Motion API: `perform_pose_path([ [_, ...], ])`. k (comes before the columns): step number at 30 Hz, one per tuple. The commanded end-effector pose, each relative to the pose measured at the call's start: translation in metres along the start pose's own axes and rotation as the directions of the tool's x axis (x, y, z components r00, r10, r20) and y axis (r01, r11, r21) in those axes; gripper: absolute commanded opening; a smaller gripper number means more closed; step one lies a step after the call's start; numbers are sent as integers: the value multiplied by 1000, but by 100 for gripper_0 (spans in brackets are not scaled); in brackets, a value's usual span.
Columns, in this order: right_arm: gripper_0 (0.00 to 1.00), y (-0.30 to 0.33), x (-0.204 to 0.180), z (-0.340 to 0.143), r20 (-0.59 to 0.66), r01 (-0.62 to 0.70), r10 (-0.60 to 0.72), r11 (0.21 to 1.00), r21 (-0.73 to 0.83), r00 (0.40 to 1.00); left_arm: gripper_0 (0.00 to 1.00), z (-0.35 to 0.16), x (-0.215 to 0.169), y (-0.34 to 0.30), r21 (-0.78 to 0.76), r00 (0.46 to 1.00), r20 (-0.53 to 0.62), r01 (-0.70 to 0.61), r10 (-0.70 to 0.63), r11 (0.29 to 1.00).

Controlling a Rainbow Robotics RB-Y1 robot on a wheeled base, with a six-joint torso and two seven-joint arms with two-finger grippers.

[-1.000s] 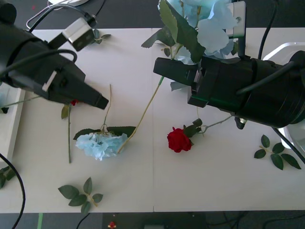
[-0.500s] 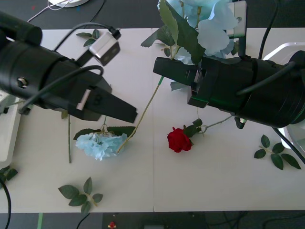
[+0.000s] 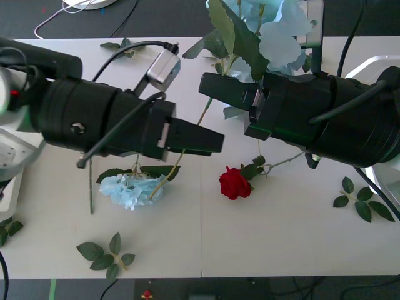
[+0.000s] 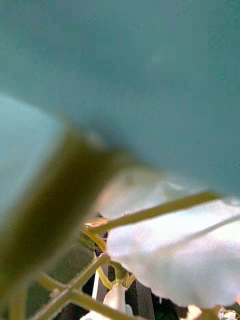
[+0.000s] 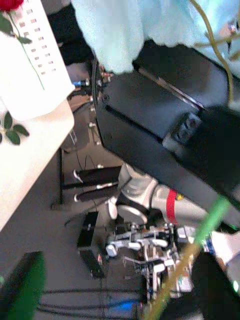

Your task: Place the red flowers into the right box and the blue flowers into the left box. If a person shows an open palm, hand one flower to the person first, then continue sorting.

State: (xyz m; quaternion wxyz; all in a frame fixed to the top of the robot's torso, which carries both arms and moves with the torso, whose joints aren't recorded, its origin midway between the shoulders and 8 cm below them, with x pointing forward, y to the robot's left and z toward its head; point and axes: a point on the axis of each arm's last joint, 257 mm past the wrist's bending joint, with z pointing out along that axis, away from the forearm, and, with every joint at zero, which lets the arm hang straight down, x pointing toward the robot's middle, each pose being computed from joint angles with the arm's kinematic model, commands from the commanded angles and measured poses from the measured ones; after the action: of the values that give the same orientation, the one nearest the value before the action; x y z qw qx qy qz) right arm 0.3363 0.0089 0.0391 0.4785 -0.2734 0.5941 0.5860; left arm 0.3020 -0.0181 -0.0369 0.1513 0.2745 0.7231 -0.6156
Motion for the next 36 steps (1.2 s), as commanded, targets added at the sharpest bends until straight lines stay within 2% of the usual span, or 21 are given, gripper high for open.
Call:
perform_pose_path([
  [1,0,19,-16,9,42,58,-55,997,-54,998,0,-1,7,2,-27,992,-11,-124,124,992],
  [21,0,22,-15,10,40,67,-64,996,-63,997,0,-10,-7,-9,-6,987,39,-155,155,988],
  [22,15,22,-15,10,42,65,-63,996,-62,997,0,-11,-8,-10,-6,986,43,-160,160,987],
  [23,39,22,-15,10,42,68,-66,996,-63,997,0,-12,-9,-11,-4,986,46,-160,160,987],
  [24,82,22,-15,10,43,69,-67,996,-61,997,0,-13,-11,-11,-6,985,51,-163,163,987],
  [25,100,20,-16,10,46,70,-68,996,-58,997,0,-14,-12,-11,-8,984,54,-167,167,986],
  [36,100,21,-16,11,47,93,-91,994,-56,995,0,-32,-27,-19,-11,973,109,-203,203,979],
])
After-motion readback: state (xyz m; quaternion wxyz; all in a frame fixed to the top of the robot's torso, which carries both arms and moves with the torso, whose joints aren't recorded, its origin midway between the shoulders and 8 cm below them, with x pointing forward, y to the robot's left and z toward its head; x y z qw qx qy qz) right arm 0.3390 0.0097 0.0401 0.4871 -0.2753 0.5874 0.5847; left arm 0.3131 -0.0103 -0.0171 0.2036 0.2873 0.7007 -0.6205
